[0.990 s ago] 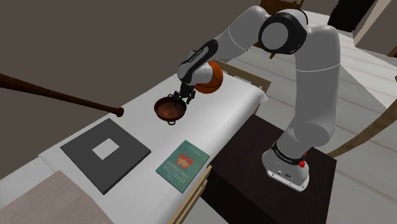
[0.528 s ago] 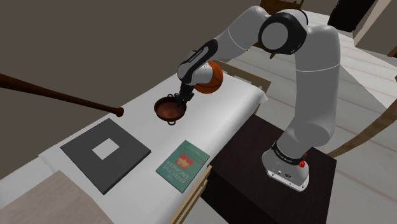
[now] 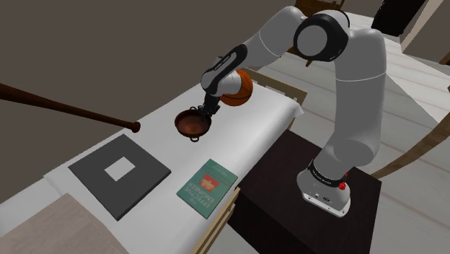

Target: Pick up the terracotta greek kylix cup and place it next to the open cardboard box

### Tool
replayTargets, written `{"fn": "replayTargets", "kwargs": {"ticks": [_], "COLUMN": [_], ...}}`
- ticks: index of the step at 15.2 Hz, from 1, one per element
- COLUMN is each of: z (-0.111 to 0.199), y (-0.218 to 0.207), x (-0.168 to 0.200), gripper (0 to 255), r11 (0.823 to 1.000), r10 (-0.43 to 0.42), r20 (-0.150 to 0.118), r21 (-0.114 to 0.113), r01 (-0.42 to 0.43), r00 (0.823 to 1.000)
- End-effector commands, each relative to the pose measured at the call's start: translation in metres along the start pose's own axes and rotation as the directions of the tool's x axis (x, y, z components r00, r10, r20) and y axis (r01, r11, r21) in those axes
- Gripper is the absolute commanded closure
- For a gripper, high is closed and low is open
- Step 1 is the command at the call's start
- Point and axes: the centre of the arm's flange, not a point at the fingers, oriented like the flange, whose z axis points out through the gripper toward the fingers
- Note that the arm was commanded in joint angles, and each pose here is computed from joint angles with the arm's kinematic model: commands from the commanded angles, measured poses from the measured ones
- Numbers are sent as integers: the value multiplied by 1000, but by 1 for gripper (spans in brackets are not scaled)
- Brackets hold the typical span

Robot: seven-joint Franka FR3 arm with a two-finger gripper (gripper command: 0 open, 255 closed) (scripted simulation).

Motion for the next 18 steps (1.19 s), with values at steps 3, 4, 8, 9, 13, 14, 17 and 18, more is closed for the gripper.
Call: {"fn": "replayTargets", "kwargs": {"ticks": [3, 4, 8, 9, 13, 14, 17, 18], "z": [-18, -23, -43, -49, -69, -74, -89, -94], "y": [-5, -7, -12, -14, -19, -20, -25, -26], "x": [1, 1, 1, 1, 2, 2, 3, 3], "gripper": [255, 255, 255, 255, 255, 255, 255, 255], "r11": [1000, 1000, 1000, 1000, 1000, 1000, 1000, 1000], "r10": [-1, -1, -1, -1, -1, -1, -1, -1], "r20": [1, 1, 1, 1, 1, 1, 1, 1], "r21": [0, 0, 0, 0, 0, 0, 0, 0], "r01": [1, 1, 1, 1, 1, 1, 1, 1], "r00": [1000, 1000, 1000, 1000, 1000, 1000, 1000, 1000]}}
